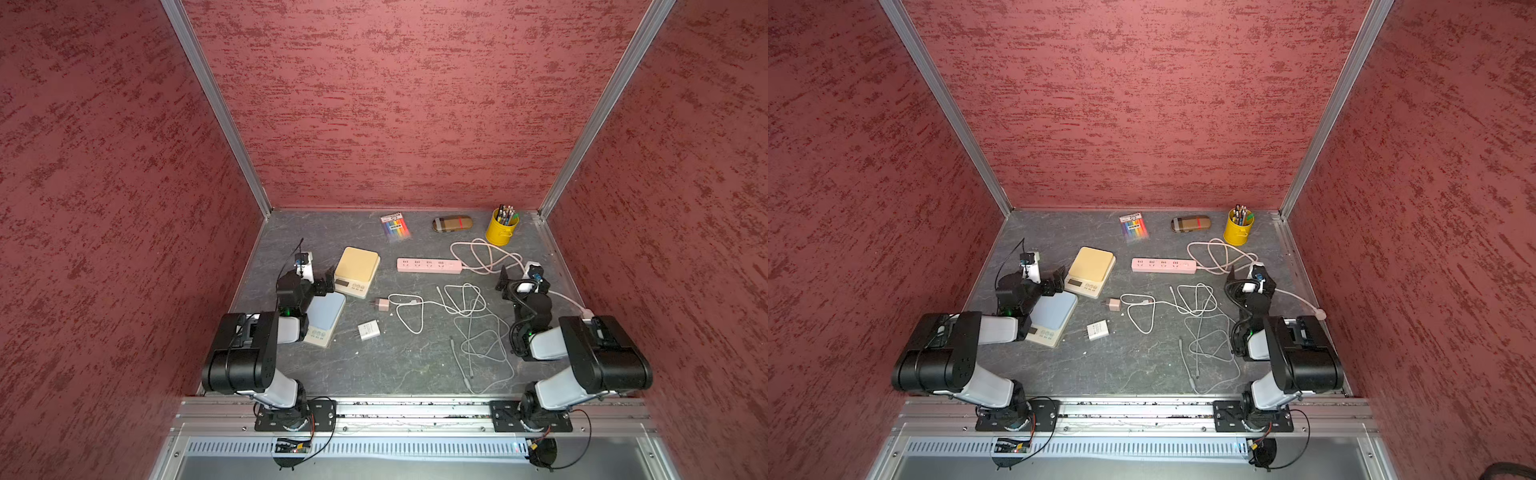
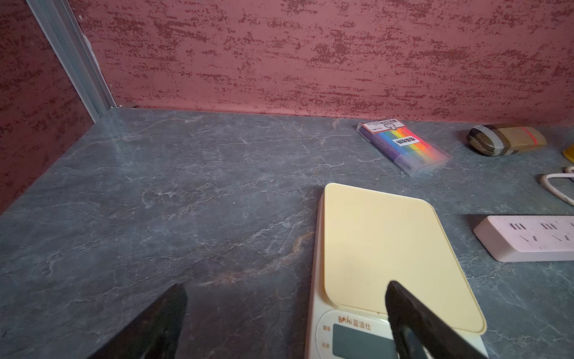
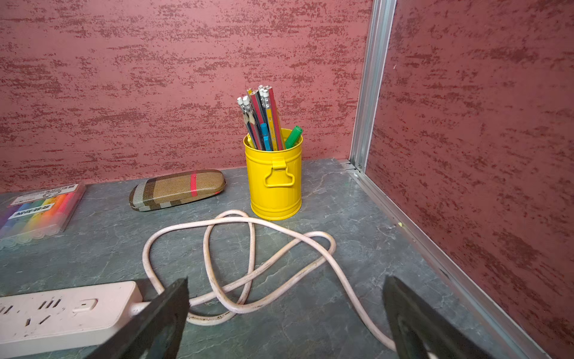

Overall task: Charge the electronic scale
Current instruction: Pick up the plug from the center of the board.

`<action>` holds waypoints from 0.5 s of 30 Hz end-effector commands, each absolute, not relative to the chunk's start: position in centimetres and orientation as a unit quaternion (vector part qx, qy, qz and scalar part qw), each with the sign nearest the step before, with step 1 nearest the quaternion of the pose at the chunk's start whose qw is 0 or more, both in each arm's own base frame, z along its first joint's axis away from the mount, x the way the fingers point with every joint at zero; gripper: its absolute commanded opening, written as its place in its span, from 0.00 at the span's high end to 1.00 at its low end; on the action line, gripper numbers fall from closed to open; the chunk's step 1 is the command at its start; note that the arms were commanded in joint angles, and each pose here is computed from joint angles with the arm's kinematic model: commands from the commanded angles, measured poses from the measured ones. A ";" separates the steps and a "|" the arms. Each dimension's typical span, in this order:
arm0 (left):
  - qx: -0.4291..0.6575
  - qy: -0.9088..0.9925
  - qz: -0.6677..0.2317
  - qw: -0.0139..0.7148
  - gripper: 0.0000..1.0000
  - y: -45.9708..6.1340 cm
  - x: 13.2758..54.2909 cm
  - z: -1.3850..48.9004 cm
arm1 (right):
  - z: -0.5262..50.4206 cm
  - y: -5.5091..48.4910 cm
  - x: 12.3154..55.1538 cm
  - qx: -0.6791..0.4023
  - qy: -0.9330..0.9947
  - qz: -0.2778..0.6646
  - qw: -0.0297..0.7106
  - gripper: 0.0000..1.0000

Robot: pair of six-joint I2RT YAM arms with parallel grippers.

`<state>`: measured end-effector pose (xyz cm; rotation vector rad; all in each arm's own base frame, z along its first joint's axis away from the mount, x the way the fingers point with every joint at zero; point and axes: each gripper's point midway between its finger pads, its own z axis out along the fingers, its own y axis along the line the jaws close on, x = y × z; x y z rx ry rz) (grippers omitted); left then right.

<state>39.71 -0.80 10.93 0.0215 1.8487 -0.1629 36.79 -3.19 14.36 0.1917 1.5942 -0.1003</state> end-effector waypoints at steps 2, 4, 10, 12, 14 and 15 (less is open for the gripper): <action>0.006 0.792 -0.070 0.607 0.00 -0.7 40.0 11.5 | 15.6 -3.1 37.2 0.087 0.698 -0.035 0.710 0.01; 0.006 0.792 -0.069 0.607 0.00 -0.6 40.0 11.5 | 15.6 -3.1 37.2 0.087 0.698 -0.035 0.709 0.01; 0.006 0.792 -0.069 0.607 0.00 -0.7 40.0 11.5 | 15.6 -3.0 37.2 0.087 0.698 -0.034 0.710 0.01; 0.006 0.792 -0.069 0.607 0.00 -0.6 40.0 11.5 | 15.6 -3.1 37.1 0.087 0.698 -0.035 0.710 0.01; 0.006 0.792 -0.069 0.607 0.00 -0.6 40.0 11.5 | 15.6 -3.1 37.2 0.087 0.698 -0.034 0.710 0.01; 0.006 0.792 -0.069 0.607 0.00 -0.6 40.0 11.5 | 15.6 -3.0 37.2 0.087 0.698 -0.034 0.709 0.01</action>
